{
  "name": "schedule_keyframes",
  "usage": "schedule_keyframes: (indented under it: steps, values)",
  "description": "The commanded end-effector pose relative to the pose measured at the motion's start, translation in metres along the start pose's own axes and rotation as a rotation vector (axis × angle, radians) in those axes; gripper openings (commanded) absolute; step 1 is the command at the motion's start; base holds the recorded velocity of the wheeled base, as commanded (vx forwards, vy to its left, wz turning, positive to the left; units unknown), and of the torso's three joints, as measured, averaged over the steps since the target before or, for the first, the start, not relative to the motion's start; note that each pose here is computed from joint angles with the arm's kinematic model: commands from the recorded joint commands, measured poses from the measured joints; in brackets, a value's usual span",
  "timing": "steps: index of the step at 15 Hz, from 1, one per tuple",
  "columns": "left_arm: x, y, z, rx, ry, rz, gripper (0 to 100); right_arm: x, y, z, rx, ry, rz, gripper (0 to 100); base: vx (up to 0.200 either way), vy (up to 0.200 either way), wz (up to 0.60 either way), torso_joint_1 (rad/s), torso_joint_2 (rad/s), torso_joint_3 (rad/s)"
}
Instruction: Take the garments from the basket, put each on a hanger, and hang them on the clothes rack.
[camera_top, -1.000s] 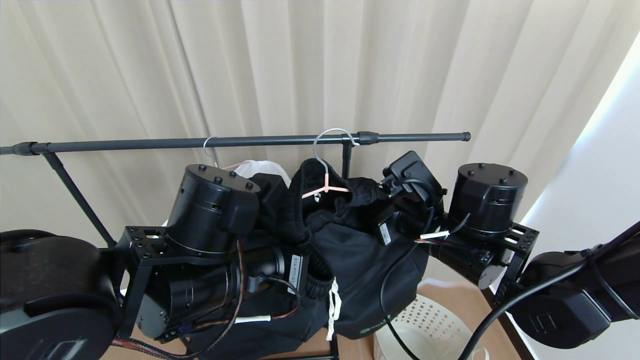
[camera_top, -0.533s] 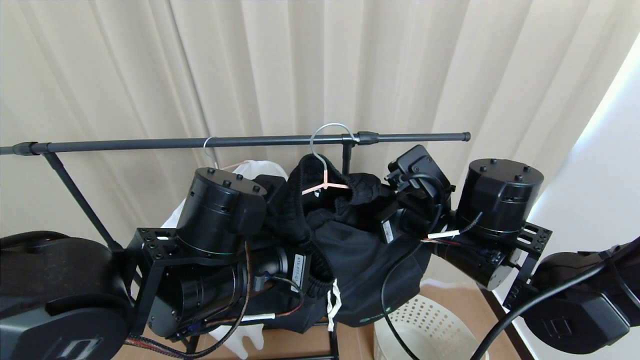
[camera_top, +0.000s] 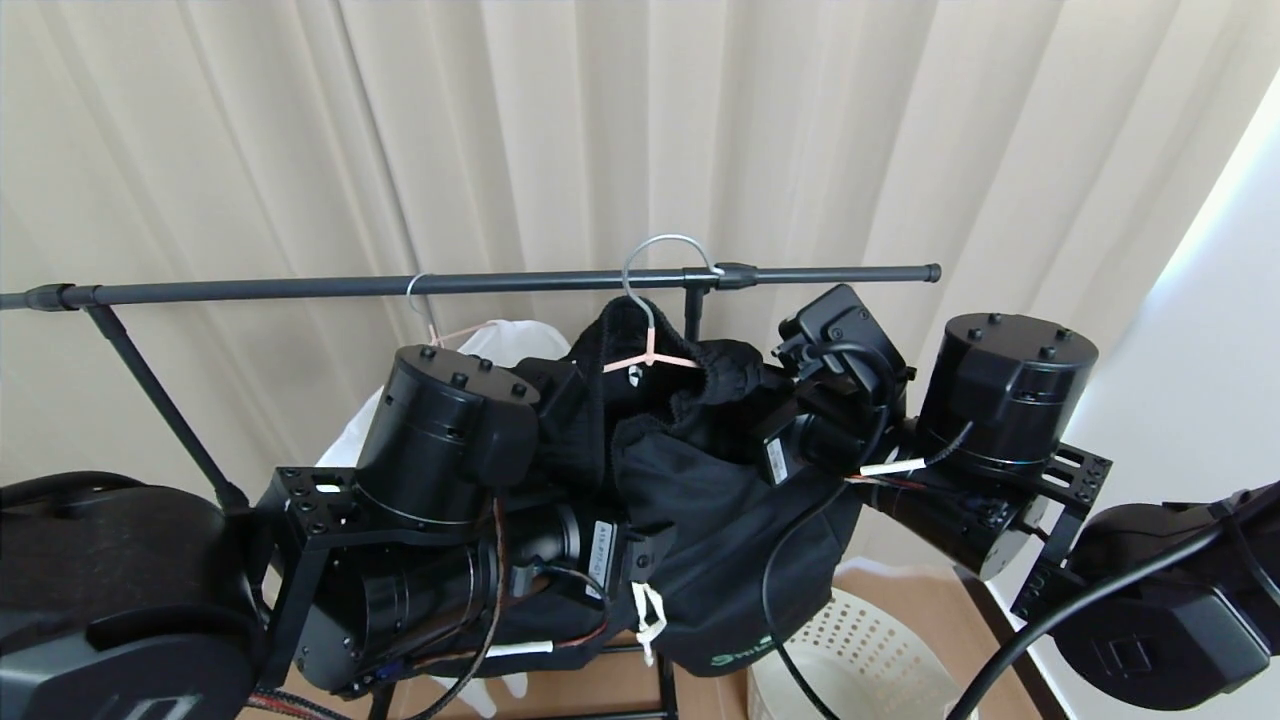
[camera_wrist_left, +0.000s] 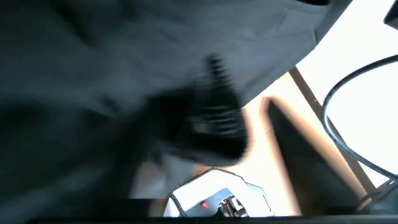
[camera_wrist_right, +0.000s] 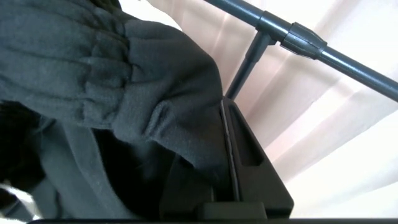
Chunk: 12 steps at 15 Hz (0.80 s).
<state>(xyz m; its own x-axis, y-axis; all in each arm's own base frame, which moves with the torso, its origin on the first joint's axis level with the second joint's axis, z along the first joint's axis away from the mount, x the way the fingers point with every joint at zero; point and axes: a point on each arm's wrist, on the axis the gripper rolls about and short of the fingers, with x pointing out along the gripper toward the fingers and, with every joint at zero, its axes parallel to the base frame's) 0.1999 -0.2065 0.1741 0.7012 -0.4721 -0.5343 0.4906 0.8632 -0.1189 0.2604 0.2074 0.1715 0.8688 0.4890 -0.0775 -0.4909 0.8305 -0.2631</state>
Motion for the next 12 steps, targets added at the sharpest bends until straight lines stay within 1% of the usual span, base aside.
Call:
schedule_keyframes:
  steps: [1,5,8,10,11,12]
  values:
    - [-0.032,-0.009,-0.006,0.028,-0.039,-0.052,100,0.001,0.000,0.000,-0.001,-0.001,0.001,0,0.000,0.000,0.00,0.000,0.00,0.000]
    - [-0.056,-0.002,-0.019,0.051,-0.050,-0.066,100,0.006,0.000,-0.005,-0.003,0.013,-0.002,0,0.000,0.000,0.00,0.000,0.00,0.000]
    - [-0.080,0.002,-0.024,0.093,-0.091,-0.098,100,0.008,-0.002,-0.007,-0.003,0.022,-0.006,0,0.000,0.000,0.00,0.000,0.00,0.000]
    - [-0.092,0.006,-0.025,0.134,-0.124,-0.102,100,0.013,-0.002,-0.013,-0.004,0.037,-0.012,0,0.000,0.000,0.00,0.000,0.00,0.000]
    - [-0.097,0.008,-0.024,0.148,-0.144,-0.100,100,0.013,-0.002,-0.014,-0.005,0.039,-0.011,0,0.000,0.000,0.00,0.000,0.00,0.000]
    - [-0.106,0.010,-0.020,0.161,-0.180,-0.100,100,0.014,-0.002,-0.014,-0.005,0.040,-0.011,0,0.000,0.000,0.00,0.000,0.00,0.000]
